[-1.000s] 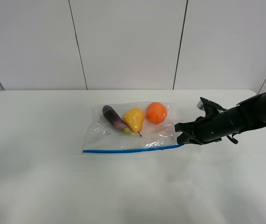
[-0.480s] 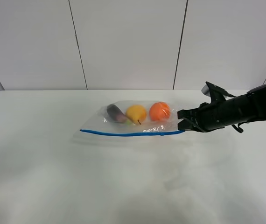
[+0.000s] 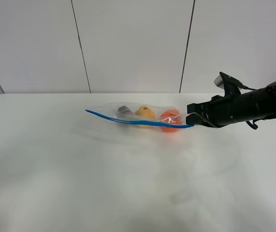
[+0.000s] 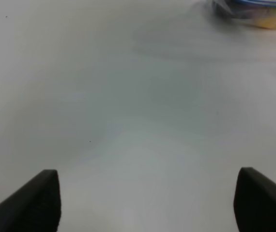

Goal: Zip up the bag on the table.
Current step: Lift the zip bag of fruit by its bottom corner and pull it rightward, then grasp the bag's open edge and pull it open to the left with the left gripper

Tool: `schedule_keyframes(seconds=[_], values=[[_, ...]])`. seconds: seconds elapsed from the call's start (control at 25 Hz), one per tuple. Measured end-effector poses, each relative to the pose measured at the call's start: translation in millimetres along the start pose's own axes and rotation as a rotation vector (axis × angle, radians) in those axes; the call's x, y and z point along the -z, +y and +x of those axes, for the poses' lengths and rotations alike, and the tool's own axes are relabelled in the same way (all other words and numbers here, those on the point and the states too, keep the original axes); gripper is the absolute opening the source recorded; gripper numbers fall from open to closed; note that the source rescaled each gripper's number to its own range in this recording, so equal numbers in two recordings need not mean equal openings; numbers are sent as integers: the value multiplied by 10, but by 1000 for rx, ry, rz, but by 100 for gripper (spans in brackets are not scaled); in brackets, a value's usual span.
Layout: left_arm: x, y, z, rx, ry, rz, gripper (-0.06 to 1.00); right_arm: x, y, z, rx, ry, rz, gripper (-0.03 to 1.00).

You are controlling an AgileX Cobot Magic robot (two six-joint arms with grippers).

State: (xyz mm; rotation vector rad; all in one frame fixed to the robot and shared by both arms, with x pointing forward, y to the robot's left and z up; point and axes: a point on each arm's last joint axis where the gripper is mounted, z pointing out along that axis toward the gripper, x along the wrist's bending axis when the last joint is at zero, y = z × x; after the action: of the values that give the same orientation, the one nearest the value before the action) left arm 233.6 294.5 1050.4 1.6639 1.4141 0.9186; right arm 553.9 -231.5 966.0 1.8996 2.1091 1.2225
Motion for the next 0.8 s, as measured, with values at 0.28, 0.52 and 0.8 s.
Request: schedule_keyframes(seconds=[0.28, 0.52, 0.8], values=[[0, 0, 0, 0, 0, 0, 100, 14, 7, 8, 2, 1, -5, 0], [0, 0, 0, 0, 0, 0, 100, 14, 7, 8, 2, 1, -5, 0], [0, 0, 0, -1, 0, 0, 100, 14, 7, 8, 2, 1, -5, 0]])
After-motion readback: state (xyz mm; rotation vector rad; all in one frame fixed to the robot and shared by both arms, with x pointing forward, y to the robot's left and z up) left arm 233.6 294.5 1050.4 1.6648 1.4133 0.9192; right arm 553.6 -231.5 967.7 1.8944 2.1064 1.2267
